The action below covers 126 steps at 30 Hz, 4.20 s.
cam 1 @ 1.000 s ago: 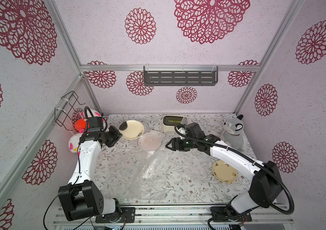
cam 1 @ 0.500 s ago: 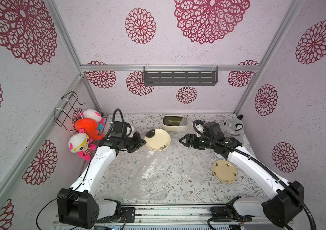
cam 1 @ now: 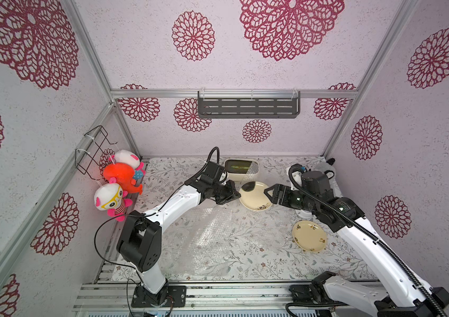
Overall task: Unpack dinner plates from bubble wrap
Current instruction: Place the plate on the plate.
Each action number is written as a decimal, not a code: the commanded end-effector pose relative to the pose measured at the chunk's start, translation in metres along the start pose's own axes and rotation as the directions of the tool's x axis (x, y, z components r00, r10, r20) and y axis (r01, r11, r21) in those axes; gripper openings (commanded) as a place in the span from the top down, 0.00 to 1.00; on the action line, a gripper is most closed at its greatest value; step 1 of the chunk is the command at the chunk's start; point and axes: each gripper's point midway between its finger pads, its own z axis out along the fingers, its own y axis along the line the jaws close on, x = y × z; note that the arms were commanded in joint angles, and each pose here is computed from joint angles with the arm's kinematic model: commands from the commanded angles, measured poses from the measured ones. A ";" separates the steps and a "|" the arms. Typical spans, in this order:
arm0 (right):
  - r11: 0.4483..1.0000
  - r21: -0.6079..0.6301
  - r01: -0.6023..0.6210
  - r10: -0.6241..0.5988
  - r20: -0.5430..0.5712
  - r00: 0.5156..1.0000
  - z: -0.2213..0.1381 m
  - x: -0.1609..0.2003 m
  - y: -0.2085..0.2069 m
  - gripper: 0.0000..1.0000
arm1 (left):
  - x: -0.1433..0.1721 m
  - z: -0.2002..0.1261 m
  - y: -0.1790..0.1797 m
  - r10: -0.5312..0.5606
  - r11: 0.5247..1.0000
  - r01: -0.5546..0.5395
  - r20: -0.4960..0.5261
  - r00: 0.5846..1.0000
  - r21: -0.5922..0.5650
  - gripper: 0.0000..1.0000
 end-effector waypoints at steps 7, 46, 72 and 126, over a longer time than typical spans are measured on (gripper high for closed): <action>0.989 0.015 -0.148 0.148 0.012 0.989 -0.009 0.020 -0.050 0.28 | 0.001 0.006 -0.051 0.061 0.984 -0.052 -0.047 0.997 0.171 1.00; 0.954 -0.021 -0.300 0.301 0.071 0.951 0.000 0.005 -0.059 0.93 | 0.040 0.019 -0.072 0.068 0.968 -0.031 -0.142 0.988 0.247 0.76; 0.926 0.167 -0.338 0.344 -0.010 0.939 0.006 0.038 -0.095 0.98 | 0.007 -0.040 -0.012 0.025 0.998 -0.025 0.006 1.000 0.050 0.15; 0.401 0.405 -0.821 0.776 0.325 0.540 -0.035 0.152 -0.244 0.99 | 0.002 -0.093 0.101 -0.121 0.969 0.139 0.098 0.988 -0.203 0.05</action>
